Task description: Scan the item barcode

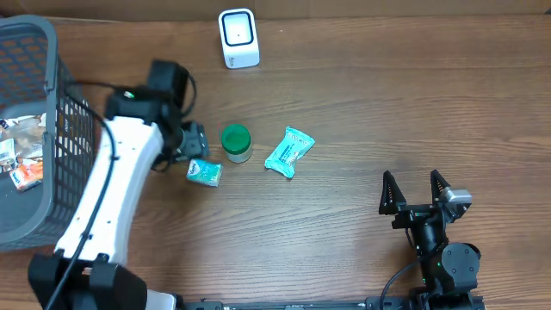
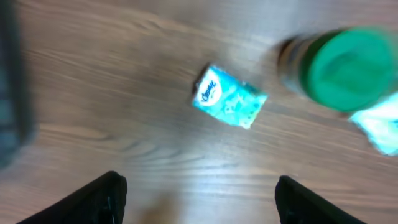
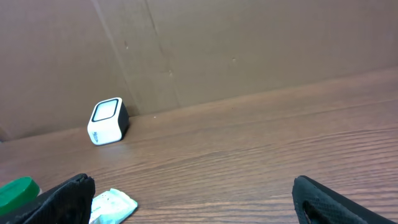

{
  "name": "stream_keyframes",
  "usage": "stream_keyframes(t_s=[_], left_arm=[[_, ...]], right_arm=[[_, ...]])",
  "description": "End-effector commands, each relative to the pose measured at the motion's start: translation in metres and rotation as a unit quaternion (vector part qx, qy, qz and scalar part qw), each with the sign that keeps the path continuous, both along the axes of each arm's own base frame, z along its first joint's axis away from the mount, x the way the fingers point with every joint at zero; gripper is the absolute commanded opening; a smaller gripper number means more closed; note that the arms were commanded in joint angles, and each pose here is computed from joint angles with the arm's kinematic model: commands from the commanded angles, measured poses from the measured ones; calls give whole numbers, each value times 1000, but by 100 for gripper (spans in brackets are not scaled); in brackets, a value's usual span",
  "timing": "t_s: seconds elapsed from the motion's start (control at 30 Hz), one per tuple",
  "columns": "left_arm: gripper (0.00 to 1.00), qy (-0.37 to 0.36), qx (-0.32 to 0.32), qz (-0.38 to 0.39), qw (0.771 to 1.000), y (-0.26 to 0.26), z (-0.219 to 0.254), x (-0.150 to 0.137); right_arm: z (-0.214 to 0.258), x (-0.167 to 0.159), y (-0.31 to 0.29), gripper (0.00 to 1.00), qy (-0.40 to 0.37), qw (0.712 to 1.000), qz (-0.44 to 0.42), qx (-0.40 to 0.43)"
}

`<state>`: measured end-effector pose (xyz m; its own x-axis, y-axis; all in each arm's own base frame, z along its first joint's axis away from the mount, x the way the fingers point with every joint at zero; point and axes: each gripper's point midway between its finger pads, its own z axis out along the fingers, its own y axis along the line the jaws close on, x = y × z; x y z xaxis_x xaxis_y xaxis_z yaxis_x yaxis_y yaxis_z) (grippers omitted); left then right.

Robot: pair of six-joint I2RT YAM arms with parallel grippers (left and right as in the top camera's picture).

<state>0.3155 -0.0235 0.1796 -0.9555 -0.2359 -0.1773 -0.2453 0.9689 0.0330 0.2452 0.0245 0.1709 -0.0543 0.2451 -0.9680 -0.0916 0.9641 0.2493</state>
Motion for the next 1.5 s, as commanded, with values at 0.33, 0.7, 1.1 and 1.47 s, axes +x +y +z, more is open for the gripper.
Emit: stream_keyframes(t_s=[0.33,0.7,1.1,1.47], left_arm=[[78,-52,21,-9,998,47,73,3],[80,-51,4,71,996,105,72,-7],[80,-51,8,158,986,156,72,-25],[80,-51,13,170,984,164,72,-28]], right_arm=[[-1,0,0,100,-4,1000,1,-4],[-1,0,0,100,-4,1000,1,-4],[-1,0,0,100,-4,1000,1,-4],[-1,0,0,100,-4,1000,1,-4]])
